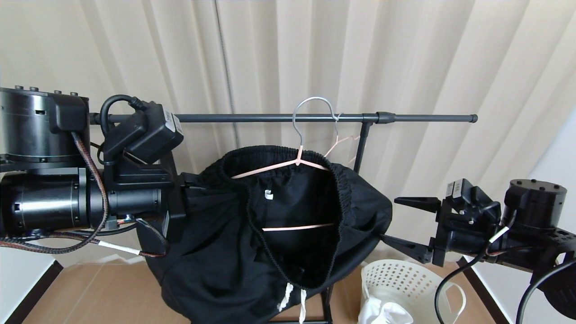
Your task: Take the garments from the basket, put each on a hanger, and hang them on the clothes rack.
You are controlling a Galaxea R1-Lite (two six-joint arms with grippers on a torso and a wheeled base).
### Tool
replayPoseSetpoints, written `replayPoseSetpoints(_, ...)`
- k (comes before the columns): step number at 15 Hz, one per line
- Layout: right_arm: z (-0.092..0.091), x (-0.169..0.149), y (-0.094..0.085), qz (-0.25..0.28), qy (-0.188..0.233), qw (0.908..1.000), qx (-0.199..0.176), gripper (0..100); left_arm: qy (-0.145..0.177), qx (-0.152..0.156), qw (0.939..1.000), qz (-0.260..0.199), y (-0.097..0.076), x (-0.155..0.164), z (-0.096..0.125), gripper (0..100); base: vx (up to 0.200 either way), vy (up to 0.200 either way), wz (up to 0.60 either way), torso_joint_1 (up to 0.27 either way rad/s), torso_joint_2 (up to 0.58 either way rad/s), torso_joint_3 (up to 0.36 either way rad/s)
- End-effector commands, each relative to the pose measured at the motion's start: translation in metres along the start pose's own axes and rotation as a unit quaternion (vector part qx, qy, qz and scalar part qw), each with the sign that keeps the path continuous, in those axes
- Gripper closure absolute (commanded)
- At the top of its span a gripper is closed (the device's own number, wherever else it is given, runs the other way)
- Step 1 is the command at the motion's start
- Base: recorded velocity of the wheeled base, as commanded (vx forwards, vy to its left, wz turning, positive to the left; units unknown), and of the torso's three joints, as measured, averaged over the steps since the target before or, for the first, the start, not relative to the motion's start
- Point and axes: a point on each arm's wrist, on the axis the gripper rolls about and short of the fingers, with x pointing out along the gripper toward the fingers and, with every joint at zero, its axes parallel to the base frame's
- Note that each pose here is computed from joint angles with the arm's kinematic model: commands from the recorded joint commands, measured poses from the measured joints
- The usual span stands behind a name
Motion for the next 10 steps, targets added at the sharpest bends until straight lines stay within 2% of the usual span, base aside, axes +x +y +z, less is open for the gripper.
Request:
replayPoseSetpoints(1,-0.015,0.008,-0.001,0.009,0.020,0.9996,0.019,0,-0.011,0.002,0.9999,0.006,-0.003,-0.008,0.006,100,0.000,0.000,0.00,0.000,0.00,0.000)
replayPoseSetpoints(10,-0.019,0.022,0.008,0.023,0.031,0.9990,0.022,0,-0.023,0.009,0.9996,0.012,-0.009,-0.020,0.011,100,0.000,0.000,0.00,0.000,0.00,0.000)
